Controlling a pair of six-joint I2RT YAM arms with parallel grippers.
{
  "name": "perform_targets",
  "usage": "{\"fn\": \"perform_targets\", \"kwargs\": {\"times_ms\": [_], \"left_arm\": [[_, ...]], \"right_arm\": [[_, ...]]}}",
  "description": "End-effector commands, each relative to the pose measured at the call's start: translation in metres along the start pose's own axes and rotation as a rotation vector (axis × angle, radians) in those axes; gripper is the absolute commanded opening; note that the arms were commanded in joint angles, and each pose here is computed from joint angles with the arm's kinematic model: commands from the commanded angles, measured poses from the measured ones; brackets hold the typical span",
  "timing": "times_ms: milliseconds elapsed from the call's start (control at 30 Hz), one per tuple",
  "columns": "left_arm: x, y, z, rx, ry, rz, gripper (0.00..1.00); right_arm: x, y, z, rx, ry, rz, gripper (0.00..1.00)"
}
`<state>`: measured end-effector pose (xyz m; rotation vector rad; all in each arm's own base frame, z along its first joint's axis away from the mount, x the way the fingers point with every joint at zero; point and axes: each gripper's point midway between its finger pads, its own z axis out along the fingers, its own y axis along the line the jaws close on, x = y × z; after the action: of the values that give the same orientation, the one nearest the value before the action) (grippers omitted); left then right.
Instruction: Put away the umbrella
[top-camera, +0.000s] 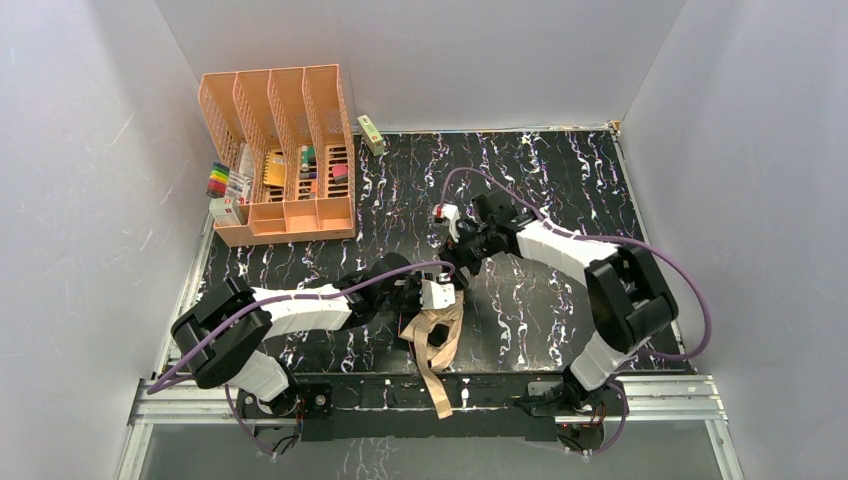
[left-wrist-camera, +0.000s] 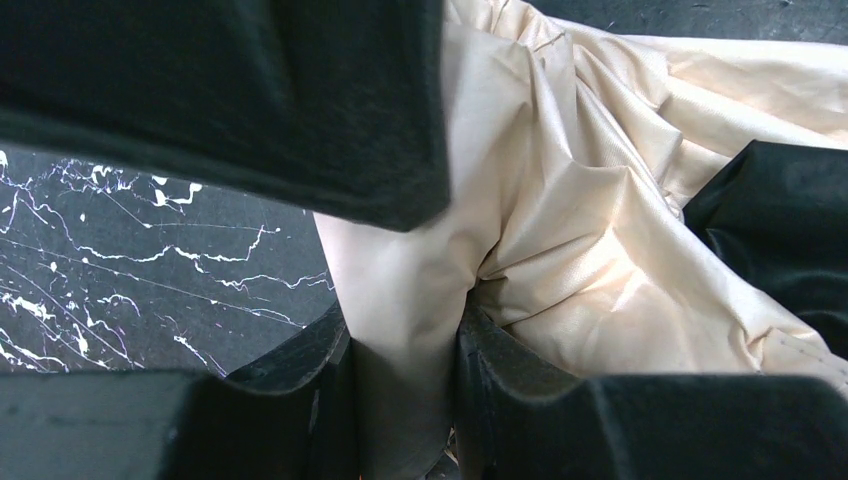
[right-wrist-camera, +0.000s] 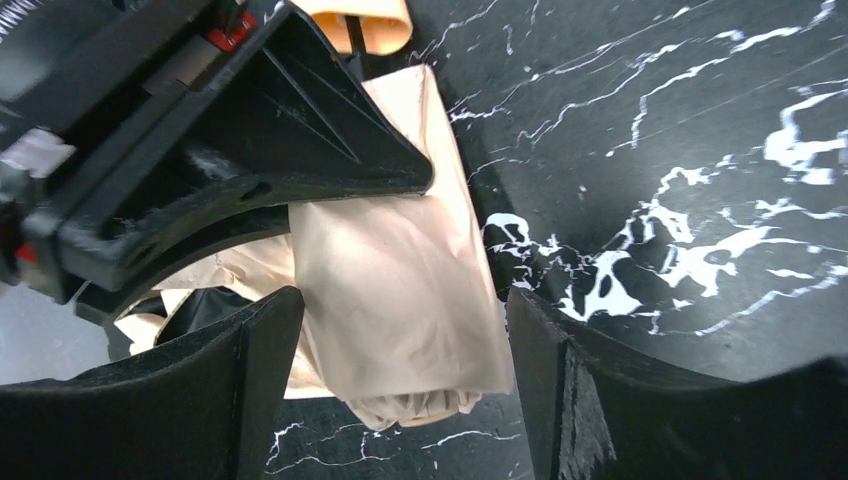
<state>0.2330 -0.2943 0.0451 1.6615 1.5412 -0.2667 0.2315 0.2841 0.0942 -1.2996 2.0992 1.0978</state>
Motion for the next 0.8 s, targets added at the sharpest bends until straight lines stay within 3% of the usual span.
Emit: {"fn": "perform_targets", "kwargs": {"times_ms": [0, 267, 500, 633, 767], "left_arm": [[-0.010, 0.003, -0.004, -0.006, -0.041, 0.024, 0.00], [-0.008, 0.008, -0.005, -0.032, -0.027, 0.015, 0.00], [-0.012, 0.014, -0.004, -0.056, -0.036, -0.031, 0.00], [-0.015, 0.020, -0.005, -0.076, -0.044, -0.061, 0.00], [-0.026, 0.032, -0.016, -0.126, -0.085, -0.099, 0.28]], "right_arm": [[0.007, 0.013, 0.005, -0.138, 0.046, 0.006, 0.84], [0.034, 0.016, 0.014, -0.190, 0.122, 0.102, 0.82], [0.057, -0.003, 0.022, -0.108, 0.203, 0.153, 0.63], [0.058, -0.013, 0.024, -0.065, 0.206, 0.140, 0.42], [0.057, -0.025, 0.021, 0.010, 0.208, 0.102, 0.12]]}}
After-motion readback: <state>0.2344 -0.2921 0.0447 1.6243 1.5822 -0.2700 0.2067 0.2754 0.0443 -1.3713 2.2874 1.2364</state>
